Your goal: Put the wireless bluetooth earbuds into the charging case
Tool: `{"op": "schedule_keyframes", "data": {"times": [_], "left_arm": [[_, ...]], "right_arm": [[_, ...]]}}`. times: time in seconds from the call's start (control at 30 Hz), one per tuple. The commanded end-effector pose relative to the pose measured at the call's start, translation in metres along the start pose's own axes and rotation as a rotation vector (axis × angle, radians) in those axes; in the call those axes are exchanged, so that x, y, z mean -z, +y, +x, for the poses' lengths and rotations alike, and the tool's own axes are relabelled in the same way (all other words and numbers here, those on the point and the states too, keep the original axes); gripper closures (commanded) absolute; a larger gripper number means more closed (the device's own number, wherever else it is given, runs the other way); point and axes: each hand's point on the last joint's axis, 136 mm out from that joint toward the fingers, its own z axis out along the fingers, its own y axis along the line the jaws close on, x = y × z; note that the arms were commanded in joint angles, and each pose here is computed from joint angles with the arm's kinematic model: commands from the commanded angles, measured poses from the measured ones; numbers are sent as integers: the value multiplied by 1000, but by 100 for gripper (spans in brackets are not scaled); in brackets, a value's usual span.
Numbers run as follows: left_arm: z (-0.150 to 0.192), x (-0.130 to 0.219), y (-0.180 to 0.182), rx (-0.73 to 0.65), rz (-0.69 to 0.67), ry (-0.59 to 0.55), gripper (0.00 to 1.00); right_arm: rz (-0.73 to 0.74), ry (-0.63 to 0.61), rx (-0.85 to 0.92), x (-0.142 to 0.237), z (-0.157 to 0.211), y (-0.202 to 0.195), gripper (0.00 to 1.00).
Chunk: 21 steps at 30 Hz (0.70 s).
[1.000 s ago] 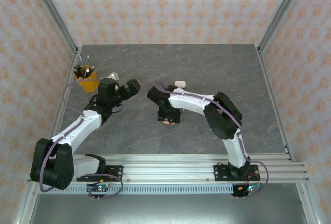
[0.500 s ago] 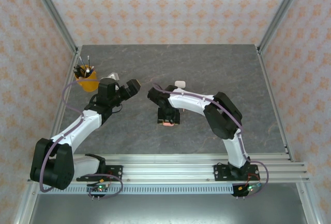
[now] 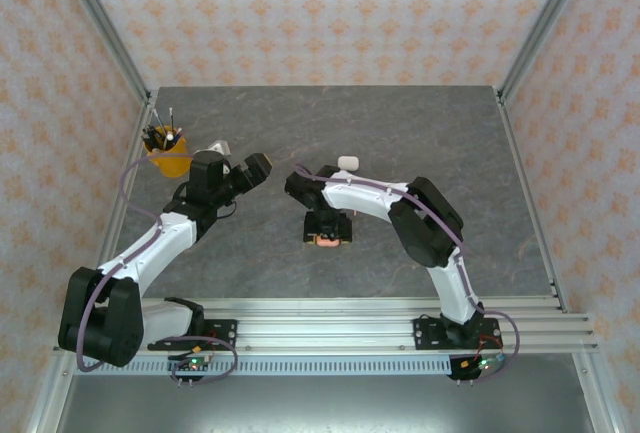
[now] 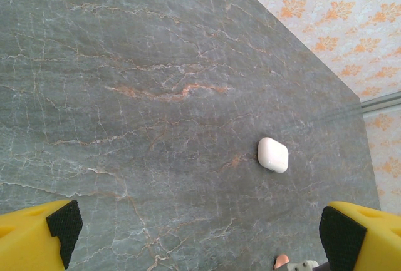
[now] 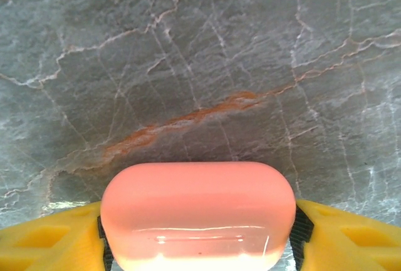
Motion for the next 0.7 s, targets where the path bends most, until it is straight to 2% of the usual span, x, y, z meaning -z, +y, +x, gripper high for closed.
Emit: {"op": "schedule_keyframes", "data": {"times": [0.0,0.3,0.67], "left_arm": [[-6,4,-5,2,25,-18,0],[-5,4,-4,1,24,-19,0],[-4,5,-3,0,23,-20,0]], "right_arm": [[71,-29,-95,-8,-7,-14,27],[32,-76,-208,-2,-11,-13,27],[84,-106,-130,-3,-18,-21,28]]}}
